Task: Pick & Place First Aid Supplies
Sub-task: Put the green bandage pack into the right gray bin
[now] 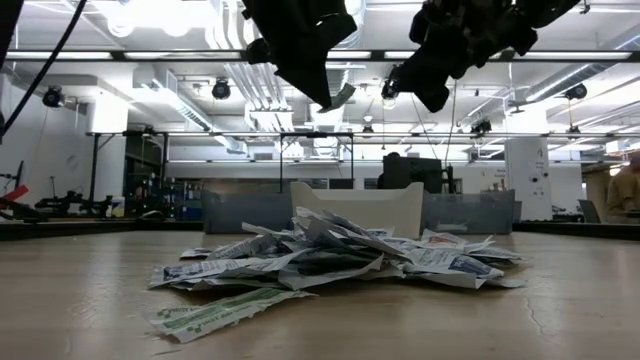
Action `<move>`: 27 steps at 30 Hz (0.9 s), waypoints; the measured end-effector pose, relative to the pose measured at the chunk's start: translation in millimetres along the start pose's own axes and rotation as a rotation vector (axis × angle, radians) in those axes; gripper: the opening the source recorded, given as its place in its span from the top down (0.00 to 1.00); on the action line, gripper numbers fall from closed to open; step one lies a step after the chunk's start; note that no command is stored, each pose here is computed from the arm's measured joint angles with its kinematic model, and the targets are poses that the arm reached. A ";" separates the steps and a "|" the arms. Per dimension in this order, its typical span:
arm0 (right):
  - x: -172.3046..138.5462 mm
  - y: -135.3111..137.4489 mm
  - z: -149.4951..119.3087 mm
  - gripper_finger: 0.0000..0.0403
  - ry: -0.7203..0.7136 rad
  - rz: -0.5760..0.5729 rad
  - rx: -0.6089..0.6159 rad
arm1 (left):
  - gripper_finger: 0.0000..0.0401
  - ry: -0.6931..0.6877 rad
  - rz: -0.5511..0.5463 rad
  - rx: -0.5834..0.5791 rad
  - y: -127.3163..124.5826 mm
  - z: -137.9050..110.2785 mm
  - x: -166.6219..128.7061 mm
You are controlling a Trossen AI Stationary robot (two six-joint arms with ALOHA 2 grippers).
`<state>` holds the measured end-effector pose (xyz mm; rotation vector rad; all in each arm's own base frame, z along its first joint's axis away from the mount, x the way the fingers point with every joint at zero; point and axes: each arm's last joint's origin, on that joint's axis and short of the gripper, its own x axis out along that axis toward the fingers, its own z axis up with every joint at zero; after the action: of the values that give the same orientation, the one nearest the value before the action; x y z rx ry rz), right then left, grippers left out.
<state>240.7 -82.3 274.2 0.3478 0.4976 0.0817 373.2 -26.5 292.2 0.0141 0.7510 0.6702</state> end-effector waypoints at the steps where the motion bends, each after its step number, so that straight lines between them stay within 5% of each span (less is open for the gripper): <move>1: 1.5 -0.7 1.0 0.66 0.003 -0.001 -0.004 | 1.00 -0.012 0.010 -0.006 0.4 1.1 0.1; 11: 18.7 -7.7 30.5 0.54 -0.013 -0.031 -0.053 | 1.00 -0.123 0.055 -0.016 11.5 19.0 9.3; 27: 34.5 -21.2 65.6 0.57 0.085 -0.234 -0.096 | 1.00 -0.148 0.113 -0.011 31.2 37.0 11.7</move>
<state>302.4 -116.7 305.0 0.1907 0.6133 -0.1064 385.5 13.0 319.9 0.0962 0.6075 0.7725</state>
